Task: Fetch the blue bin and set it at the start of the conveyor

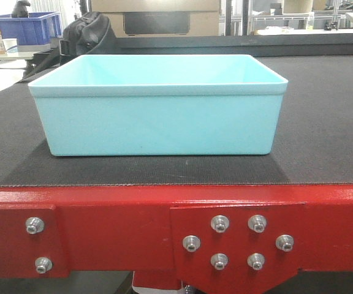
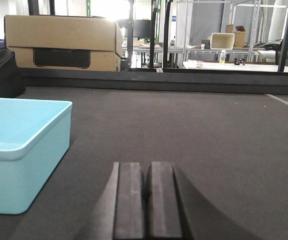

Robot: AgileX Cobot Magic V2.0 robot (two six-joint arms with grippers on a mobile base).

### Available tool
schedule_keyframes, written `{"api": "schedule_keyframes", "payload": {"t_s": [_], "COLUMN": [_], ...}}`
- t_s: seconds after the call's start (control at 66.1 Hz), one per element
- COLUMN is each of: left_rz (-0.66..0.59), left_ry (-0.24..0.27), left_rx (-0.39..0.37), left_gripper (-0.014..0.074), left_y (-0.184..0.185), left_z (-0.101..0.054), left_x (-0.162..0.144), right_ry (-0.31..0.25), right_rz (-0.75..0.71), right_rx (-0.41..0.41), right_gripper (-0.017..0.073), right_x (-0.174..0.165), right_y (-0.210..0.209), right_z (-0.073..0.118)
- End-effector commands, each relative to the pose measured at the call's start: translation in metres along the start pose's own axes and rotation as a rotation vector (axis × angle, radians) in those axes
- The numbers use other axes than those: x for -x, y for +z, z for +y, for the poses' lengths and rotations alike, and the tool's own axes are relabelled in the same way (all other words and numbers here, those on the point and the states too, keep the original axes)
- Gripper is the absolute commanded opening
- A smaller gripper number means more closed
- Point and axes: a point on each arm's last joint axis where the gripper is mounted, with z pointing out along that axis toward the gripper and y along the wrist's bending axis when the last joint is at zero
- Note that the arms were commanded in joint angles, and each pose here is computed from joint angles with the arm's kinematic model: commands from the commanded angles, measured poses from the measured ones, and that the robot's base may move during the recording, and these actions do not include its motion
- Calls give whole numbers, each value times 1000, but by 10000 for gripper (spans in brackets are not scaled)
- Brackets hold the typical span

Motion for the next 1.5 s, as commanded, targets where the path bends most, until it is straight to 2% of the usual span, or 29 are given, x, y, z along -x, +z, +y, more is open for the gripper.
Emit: {"api": "schedule_keyframes", "payload": {"t_s": [0.0, 0.999, 1.075, 1.105, 1.15, 1.226, 1.241, 1.271, 1.332, 1.408, 1.468, 1.483], "left_rz": [-20, -24, -45, -56, -68, -87, -83, -81, -65, -25, 13, 28], "left_ry": [1, 1, 16, 39, 104, 273, 328, 366, 399, 403, 371, 351], "left_rx": [-10, -14, -6, 1, 11, 53, 66, 89, 145, 218, 277, 289], "left_gripper": [-111, -111, -111, -111, -111, -111, -111, -111, -111, -111, -111, -111], "left_y": [-1, -1, -5, -8, -11, -18, -19, -21, -26, -33, -40, -41], "left_z": [-1, -1, -1, 0, 1, 5, 7, 10, 19, 30, 39, 41], "left_x": [2, 2, 4, 5, 5, 3, 0, -4, -15, -32, -48, -53], "right_ry": [-7, -7, -7, -7, -7, -7, -7, -7, -7, -7, -7, -7], "right_rz": [-3, 18, 18, 18, 18, 18, 18, 18, 18, 18, 18, 18], "right_rx": [-6, -6, -6, -6, -6, -6, -6, -6, -6, -6, -6, -6], "right_gripper": [-165, -165, -165, -165, -165, -165, -165, -165, -165, -165, -165, -165], "right_x": [0, -2, -2, -2, -2, -2, -2, -2, -2, -2, -2, -2], "right_y": [-1, -1, -1, -1, -1, -1, -1, -1, -1, -1, -1, -1], "right_z": [0, 0, 0, 0, 0, 0, 0, 0, 0, 0, 0, 0]}}
